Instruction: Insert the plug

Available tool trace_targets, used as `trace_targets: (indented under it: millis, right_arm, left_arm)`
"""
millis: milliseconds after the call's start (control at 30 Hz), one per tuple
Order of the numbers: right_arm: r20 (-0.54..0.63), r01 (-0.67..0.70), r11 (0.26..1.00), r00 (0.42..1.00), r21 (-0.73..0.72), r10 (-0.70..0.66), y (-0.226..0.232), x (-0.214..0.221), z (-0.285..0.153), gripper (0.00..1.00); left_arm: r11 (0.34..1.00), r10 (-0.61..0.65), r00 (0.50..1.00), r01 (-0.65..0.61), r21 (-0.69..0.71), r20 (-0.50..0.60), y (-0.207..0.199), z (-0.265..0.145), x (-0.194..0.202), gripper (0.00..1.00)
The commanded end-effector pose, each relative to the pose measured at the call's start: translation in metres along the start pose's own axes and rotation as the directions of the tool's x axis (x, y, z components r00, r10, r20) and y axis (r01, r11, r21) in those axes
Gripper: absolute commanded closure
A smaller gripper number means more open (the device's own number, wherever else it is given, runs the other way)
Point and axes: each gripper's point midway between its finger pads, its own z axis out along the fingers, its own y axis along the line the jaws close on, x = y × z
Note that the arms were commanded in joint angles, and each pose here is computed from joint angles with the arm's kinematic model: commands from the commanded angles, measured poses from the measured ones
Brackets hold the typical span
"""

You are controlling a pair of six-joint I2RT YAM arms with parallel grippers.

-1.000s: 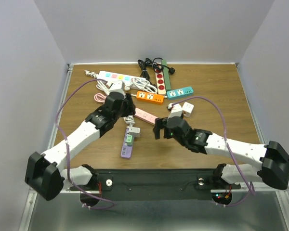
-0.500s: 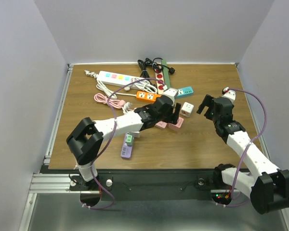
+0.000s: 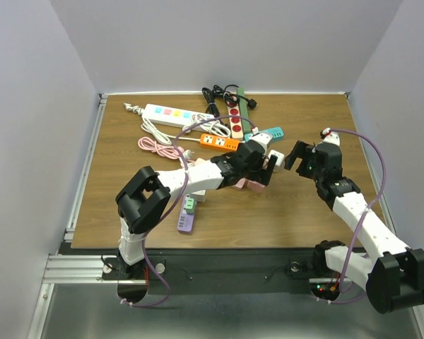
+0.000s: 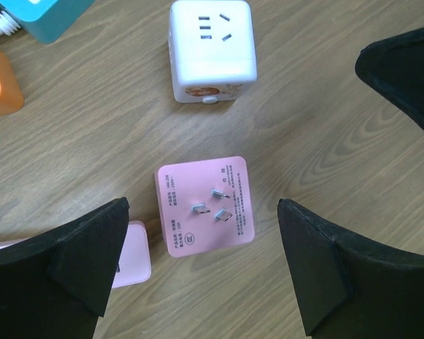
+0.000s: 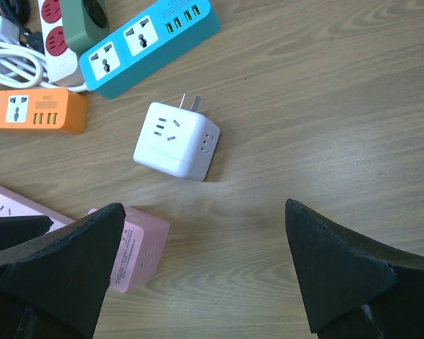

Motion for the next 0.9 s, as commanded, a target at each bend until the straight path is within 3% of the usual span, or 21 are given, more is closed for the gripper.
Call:
trace_targets:
  millis: [0, 533, 600, 633, 667, 700, 733, 767, 833, 867]
  right_arm:
    - [0.022, 0.008, 1.0, 1.0, -0.027, -0.008, 0.003, -0.004, -0.001, 0.0]
    - [0.043, -0.002, 0.999, 0.999, -0.049, 0.004, 0.005, -0.011, -0.007, 0.0]
    - [0.043, -0.004, 0.998, 0.999, -0.061, 0.007, 0.007, -0.012, -0.008, 0.0]
    - [0.041, -0.004, 0.997, 0.999, -0.078, 0.007, 0.011, -0.013, -0.009, 0.0]
    - [0.036, 0.001, 0.996, 0.999, -0.088, 0.002, 0.012, -0.012, -0.009, 0.0]
    - [0.032, 0.005, 0.995, 1.0, -0.096, -0.002, 0.014, -0.012, -0.009, 0.0]
    - [0.032, 0.006, 0.993, 0.999, -0.114, -0.003, 0.017, -0.013, -0.011, 0.0]
    - [0.029, 0.008, 0.993, 1.0, -0.12, -0.005, 0.019, -0.013, -0.011, 0.0]
    - [0.04, 0.019, 0.991, 0.999, -0.135, -0.014, 0.022, -0.018, -0.013, 0.0]
    - [0.046, 0.019, 0.989, 0.999, -0.148, -0.013, 0.026, -0.023, -0.014, 0.0]
  left_arm:
    - [0.998, 0.056, 0.998, -0.057, 0.007, 0.022, -0.007, -0.003, -0.015, 0.02]
    - [0.993, 0.12, 0.991, -0.119, 0.01, -0.054, -0.005, 0.022, 0.013, 0.02]
    - [0.993, 0.121, 0.99, -0.12, 0.018, -0.072, -0.004, 0.025, 0.02, 0.07]
    - [0.993, 0.118, 0.99, -0.116, 0.033, -0.08, -0.007, 0.026, 0.022, 0.12]
    - [0.993, 0.115, 0.989, -0.112, 0.038, -0.088, -0.007, 0.027, 0.025, 0.31]
    - [0.993, 0.109, 0.99, -0.105, 0.047, -0.094, -0.009, 0.028, 0.028, 0.42]
    - [0.993, 0.106, 0.99, -0.099, 0.068, -0.096, -0.013, 0.026, 0.028, 0.64]
    - [0.992, 0.105, 0.99, -0.098, 0.077, -0.094, -0.014, 0.025, 0.027, 0.77]
    - [0.992, 0.103, 0.991, -0.095, 0.082, -0.09, -0.013, 0.021, 0.027, 0.98]
    - [0.992, 0.1, 0.992, -0.093, 0.09, -0.077, -0.015, 0.016, 0.021, 1.0]
